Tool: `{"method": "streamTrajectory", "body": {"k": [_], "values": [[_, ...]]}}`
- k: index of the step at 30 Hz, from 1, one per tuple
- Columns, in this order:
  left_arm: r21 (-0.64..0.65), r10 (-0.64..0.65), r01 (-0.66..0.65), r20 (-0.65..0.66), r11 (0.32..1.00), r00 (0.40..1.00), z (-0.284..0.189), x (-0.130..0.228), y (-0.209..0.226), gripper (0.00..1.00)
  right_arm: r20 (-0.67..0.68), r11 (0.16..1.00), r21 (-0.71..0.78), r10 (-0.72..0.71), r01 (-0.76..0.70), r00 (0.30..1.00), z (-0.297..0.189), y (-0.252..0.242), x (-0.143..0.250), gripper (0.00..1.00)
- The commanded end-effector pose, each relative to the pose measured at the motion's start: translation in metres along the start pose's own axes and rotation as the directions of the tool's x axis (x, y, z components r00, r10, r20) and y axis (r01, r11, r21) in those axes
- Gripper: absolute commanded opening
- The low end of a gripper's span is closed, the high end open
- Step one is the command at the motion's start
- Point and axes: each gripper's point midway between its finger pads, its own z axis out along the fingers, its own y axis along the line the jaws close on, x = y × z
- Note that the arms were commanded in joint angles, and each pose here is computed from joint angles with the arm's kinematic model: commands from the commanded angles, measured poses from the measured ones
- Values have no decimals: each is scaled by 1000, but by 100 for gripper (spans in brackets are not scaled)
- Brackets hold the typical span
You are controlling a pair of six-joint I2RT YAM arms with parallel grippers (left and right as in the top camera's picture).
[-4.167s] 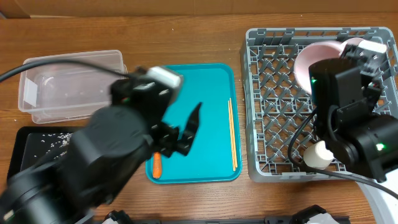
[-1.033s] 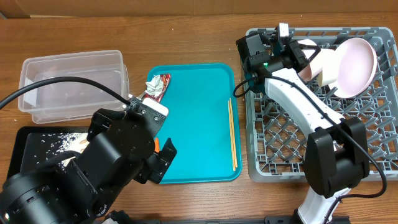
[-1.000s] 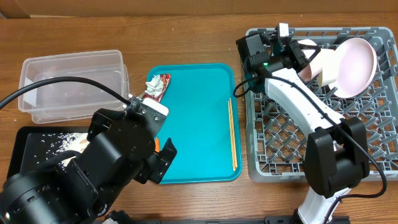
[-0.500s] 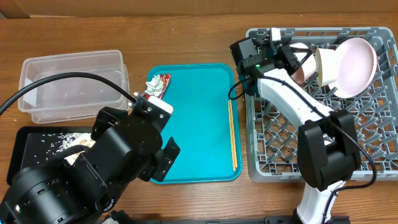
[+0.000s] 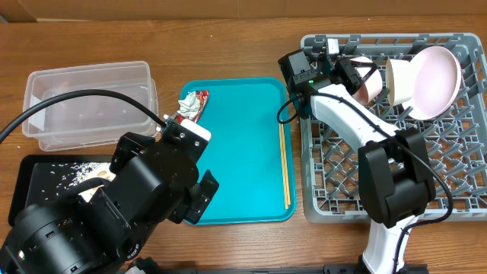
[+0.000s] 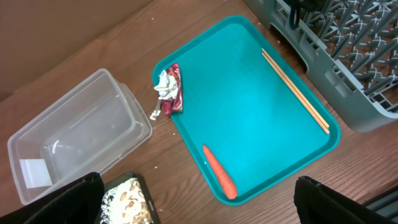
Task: Sort waste into correct bins and load items into the dishwasher
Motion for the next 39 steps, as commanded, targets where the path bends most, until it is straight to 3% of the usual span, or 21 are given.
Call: {"method": "streamTrajectory", "body": {"k": [1,28,30,32,39], "values": [[-3,9,-9,2,1000,1000,0,-1,1,100,-4,1000,20,-17,17,1000,-1,9,-1,7],[-4,11,-11,-1,1000,1000,0,0,1,100,-39,999,21,-25,26,999,13,8,6,4],[-4,10,-10,-1,1000,1000,0,0,1,100,-29,1000,15,-27,27,999,10,10,4,11],[-4,10,-10,-1,1000,1000,0,0,1,100,-14,1000,14,-25,25,1000,4,10,2,30],[-4,11,-11,-2,1000,1000,0,0,1,100,77,996,-72,-51,57,996,-25,27,-11,45]]}}
